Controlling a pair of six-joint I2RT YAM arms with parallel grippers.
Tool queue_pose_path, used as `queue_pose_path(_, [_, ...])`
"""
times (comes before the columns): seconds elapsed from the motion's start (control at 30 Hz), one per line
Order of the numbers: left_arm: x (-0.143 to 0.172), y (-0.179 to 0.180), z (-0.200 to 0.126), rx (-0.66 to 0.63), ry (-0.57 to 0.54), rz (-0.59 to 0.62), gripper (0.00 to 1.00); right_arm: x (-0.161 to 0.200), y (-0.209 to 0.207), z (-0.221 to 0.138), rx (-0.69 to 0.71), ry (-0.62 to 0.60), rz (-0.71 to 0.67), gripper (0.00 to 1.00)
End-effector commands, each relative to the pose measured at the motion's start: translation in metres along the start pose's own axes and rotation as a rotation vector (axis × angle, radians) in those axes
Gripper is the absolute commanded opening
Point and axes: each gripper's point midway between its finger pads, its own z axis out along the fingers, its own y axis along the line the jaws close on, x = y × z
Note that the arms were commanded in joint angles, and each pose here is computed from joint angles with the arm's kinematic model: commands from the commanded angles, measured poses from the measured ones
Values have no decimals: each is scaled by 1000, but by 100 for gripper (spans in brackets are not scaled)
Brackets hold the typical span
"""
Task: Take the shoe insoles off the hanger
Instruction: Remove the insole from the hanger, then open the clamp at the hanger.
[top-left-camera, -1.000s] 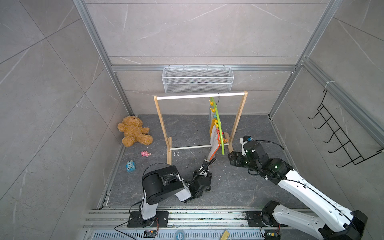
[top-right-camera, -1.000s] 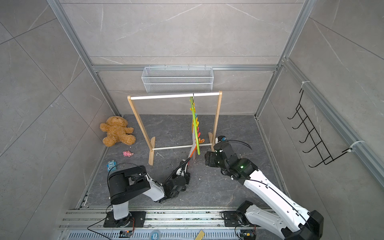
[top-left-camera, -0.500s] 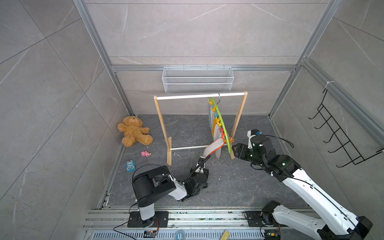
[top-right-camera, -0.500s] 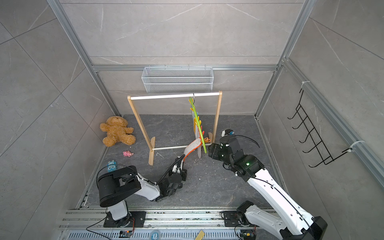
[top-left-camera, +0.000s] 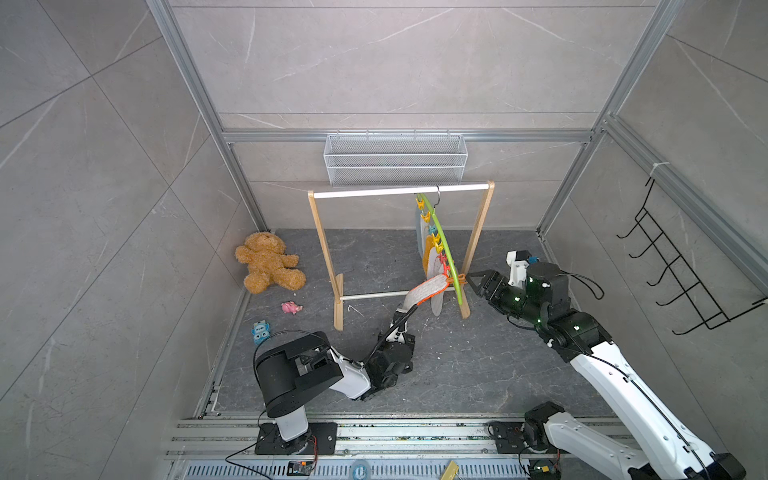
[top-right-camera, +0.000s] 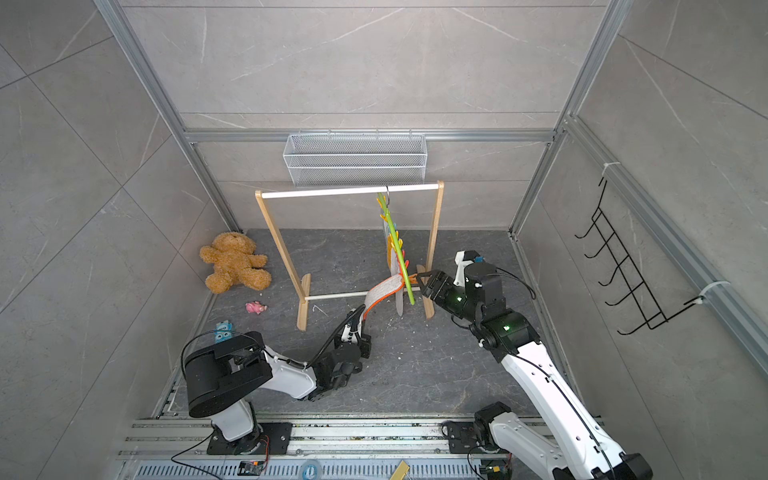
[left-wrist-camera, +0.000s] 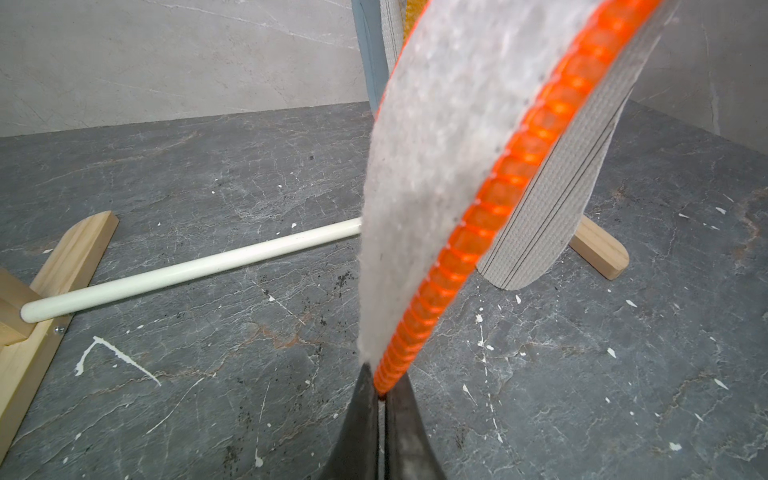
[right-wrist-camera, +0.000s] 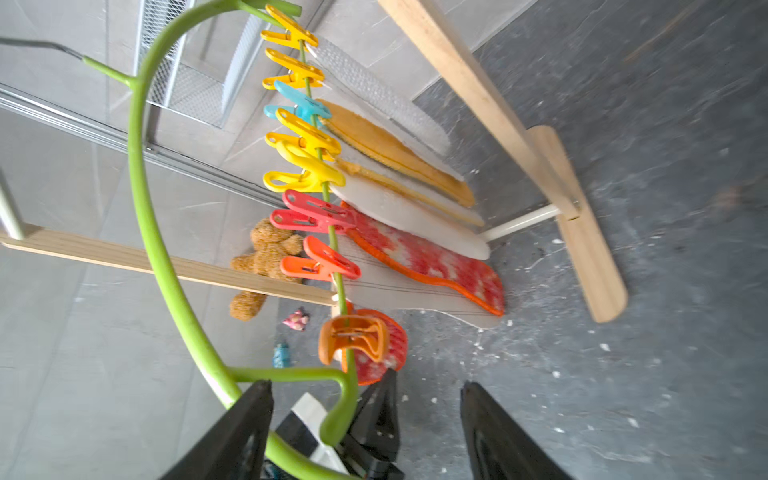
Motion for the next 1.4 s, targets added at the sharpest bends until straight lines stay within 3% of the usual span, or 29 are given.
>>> queue_pose_path(0.0, [-21, -3, -1, 7, -48, -38, 0, 4, 19, 11, -118, 49, 42, 70])
queue_pose_path(0.87, [-22, -3, -1, 8, -44, -36, 0, 10, 9, 27, -110, 78, 70, 47])
queue_pose_path(1.37, [-22, -3, -1, 9, -44, -39, 0, 10, 8, 29, -106, 78, 71, 39])
